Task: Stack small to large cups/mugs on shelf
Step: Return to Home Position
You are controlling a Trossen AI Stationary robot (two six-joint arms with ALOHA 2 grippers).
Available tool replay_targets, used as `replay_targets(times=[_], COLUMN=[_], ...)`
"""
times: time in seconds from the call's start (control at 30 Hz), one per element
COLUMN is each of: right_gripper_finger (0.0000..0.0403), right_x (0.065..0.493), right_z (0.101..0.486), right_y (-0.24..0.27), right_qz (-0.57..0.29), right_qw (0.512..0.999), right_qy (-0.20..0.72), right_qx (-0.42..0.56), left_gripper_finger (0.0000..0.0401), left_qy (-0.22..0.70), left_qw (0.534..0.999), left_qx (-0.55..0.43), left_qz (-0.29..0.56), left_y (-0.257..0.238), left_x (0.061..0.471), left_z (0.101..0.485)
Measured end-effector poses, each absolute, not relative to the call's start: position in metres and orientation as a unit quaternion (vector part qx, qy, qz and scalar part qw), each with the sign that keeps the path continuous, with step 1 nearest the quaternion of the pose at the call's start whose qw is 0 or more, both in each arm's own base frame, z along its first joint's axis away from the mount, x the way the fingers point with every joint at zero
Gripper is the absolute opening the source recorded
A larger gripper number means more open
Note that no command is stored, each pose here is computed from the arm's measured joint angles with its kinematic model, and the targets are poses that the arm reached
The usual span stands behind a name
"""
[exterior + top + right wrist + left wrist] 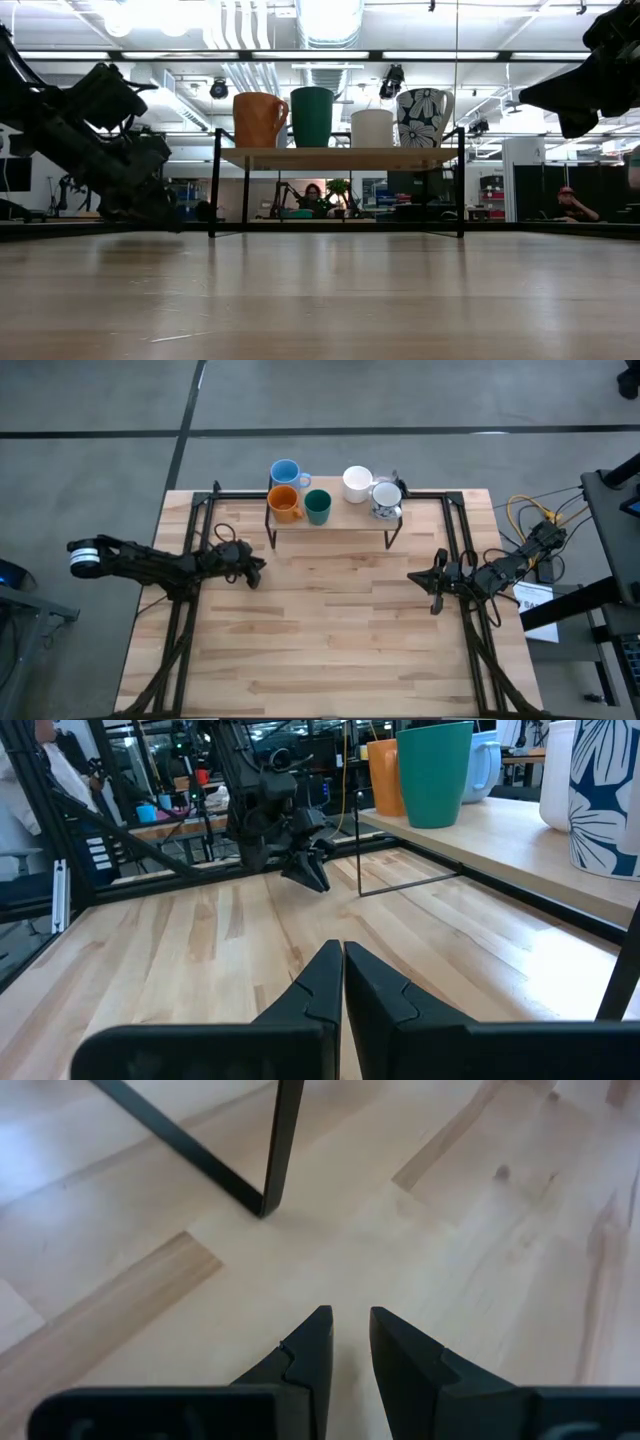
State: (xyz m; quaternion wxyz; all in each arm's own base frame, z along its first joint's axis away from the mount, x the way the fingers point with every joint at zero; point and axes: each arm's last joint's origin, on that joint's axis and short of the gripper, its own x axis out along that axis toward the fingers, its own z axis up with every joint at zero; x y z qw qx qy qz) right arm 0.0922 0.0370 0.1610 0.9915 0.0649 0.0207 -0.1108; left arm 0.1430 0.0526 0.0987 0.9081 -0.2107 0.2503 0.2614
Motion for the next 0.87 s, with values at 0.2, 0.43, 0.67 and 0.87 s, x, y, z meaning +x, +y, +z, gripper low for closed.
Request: replay_targets(times=[0.2,0.43,0.67,0.87], right_gripper_finger=[0.0009,0.0009,0.0009,0.0009], right_x=[0.0922,0.0922,0.0922,0.0922], right_z=[0.1610,0.1610,0.1610,0.1610], right_y=[0.0370,0.0370,0.0370,0.0370], right_qz=[-0.111,-0.111,-0.111,-0.111], right_qw=[0.992,0.992,0.992,0.992], right_qy=[0.021,0.021,0.021,0.021], right_qx=[0.065,0.065,0.065,0.065], left_gripper_finger=[0.0057,0.0057,0.0057,0.0057], left_qy=[0.270,0.279,0.274,0.259], left_qw=[0.901,0.898,0.900,0.905], left_qx=[-0.212,-0.212,-0.211,-0.212], left_qz=[0.264,0.266,0.265,0.261], left_y=[0.0525,0.0529,0.0530,0.0540], left_x=[0.1428,0.1437,0.1441,0.1473], left_z=[0.0931,0.0901,0.0906,0.0943])
